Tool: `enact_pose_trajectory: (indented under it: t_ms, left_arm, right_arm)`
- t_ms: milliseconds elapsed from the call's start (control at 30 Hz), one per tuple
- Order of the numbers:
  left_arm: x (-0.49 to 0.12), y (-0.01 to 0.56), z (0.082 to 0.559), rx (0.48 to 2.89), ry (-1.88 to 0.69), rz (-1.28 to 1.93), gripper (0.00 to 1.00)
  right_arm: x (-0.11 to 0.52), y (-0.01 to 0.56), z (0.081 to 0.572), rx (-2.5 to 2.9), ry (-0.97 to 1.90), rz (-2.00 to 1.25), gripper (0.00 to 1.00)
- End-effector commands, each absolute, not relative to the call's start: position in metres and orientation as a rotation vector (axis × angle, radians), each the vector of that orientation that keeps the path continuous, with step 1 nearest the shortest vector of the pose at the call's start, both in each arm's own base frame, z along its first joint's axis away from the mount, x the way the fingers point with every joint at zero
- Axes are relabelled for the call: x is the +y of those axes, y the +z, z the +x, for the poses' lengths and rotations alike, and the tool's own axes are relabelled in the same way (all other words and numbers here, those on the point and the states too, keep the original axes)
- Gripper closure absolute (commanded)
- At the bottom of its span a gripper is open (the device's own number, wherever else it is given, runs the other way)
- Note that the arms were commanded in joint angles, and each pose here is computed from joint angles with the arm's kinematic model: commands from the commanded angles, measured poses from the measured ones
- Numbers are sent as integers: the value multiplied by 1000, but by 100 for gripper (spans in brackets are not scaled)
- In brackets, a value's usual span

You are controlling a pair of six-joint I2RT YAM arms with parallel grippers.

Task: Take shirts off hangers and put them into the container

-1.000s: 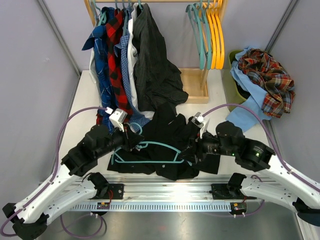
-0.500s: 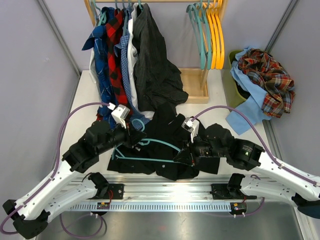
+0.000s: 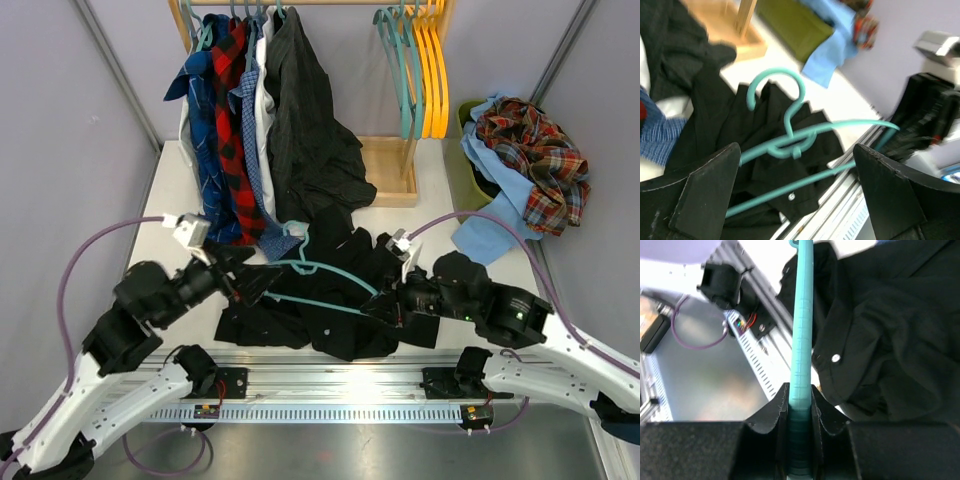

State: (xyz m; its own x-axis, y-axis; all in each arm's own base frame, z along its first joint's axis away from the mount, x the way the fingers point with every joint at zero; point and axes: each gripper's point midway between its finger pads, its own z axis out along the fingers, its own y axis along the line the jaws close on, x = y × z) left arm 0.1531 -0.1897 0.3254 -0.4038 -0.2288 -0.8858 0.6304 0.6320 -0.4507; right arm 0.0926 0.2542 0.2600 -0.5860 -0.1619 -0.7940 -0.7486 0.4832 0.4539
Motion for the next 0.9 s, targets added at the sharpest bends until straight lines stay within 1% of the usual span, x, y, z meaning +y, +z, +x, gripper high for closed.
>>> enact_pose_trajectory:
  t_ms: [0,100,233,267,467,600,733,767,800,867]
  left_arm:
    - [-172,369,138,1566,-1022,282,1]
    - [-157,365,127,1542,-1037,242,1]
    - [-150,338,120,1600,-1039,208,1]
    - [-150,325,120,1629,-1045,198,1]
    - [-147,300,110,1671,-1082,170,1]
    - [-143,293,109,1672,-1078,153,1]
    - [-144,291,108,1673,-1084,157,1]
    - [-144,291,108,1671,-1087,157,1]
    - [-145,291,108,1671,-1089,158,1]
    - [-146,291,109,1665,-1094,157,1]
  right_arm:
    - [237,324,110,1819,1039,-637,100]
    - [206,370,120,1648,982,-524,100]
    - [171,404,141,1528,860,-351,100]
    - [162,410,149,1508,808,-304,100]
    - [141,414,189,1540,550,-127,100]
    - [147,422,215,1524,396,-95,100]
    - [180,432,250,1518,256,-140,100]
    - [183,446,256,1501,271,-131,100]
    - [195,442,269,1517,264,-156,100]
    - [190,458,292,1503,294,-124,100]
